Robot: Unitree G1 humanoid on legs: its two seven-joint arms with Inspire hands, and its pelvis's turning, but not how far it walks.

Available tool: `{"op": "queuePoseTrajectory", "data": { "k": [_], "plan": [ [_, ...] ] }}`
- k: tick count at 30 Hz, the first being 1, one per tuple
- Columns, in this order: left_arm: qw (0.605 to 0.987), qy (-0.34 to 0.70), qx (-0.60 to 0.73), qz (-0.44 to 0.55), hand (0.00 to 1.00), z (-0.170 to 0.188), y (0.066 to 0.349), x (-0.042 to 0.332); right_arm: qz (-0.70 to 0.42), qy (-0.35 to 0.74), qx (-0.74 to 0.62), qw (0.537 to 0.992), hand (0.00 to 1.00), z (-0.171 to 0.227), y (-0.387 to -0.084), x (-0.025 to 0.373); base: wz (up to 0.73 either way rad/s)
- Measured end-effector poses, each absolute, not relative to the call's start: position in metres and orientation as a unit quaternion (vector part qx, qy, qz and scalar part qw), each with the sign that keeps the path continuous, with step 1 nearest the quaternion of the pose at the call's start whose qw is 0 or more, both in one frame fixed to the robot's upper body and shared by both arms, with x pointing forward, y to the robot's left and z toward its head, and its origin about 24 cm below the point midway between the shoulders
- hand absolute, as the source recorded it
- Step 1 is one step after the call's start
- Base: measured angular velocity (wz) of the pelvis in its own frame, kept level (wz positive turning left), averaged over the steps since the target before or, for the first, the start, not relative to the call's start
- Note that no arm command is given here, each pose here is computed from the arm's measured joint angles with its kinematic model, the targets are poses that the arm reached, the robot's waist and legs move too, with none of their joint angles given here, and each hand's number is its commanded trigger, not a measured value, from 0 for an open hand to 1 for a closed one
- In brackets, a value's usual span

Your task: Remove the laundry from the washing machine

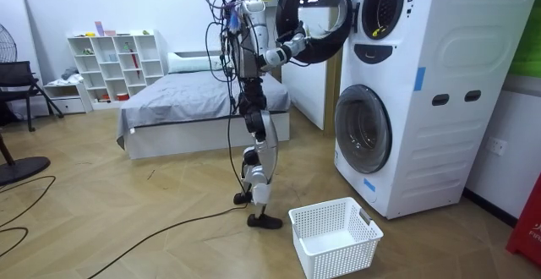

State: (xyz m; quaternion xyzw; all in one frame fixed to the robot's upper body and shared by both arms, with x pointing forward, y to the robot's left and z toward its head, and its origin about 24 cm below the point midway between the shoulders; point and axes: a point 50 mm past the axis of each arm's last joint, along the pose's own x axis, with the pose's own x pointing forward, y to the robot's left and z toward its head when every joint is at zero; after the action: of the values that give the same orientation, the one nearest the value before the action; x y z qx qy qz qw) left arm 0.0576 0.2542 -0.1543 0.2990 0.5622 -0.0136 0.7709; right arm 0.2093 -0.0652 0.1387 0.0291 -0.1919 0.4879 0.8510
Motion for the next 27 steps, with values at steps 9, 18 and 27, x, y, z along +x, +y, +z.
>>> {"op": "queuePoseTrajectory", "data": {
  "k": [9,18,27],
  "plan": [
    [0.768,0.567,0.296,-0.011,0.00,-0.155,0.254,0.056,0.511,-0.187,0.029,0.839,0.00,0.136,-0.059,0.205,0.02],
    [0.771,0.565,0.292,-0.008,0.00,-0.155,0.254,0.059,0.515,-0.183,0.027,0.837,0.00,0.135,-0.059,0.205,0.06],
    [0.776,0.562,0.287,-0.011,0.00,-0.155,0.252,0.067,0.517,-0.171,0.003,0.838,0.00,0.127,-0.050,0.203,0.03]
  ]
}}
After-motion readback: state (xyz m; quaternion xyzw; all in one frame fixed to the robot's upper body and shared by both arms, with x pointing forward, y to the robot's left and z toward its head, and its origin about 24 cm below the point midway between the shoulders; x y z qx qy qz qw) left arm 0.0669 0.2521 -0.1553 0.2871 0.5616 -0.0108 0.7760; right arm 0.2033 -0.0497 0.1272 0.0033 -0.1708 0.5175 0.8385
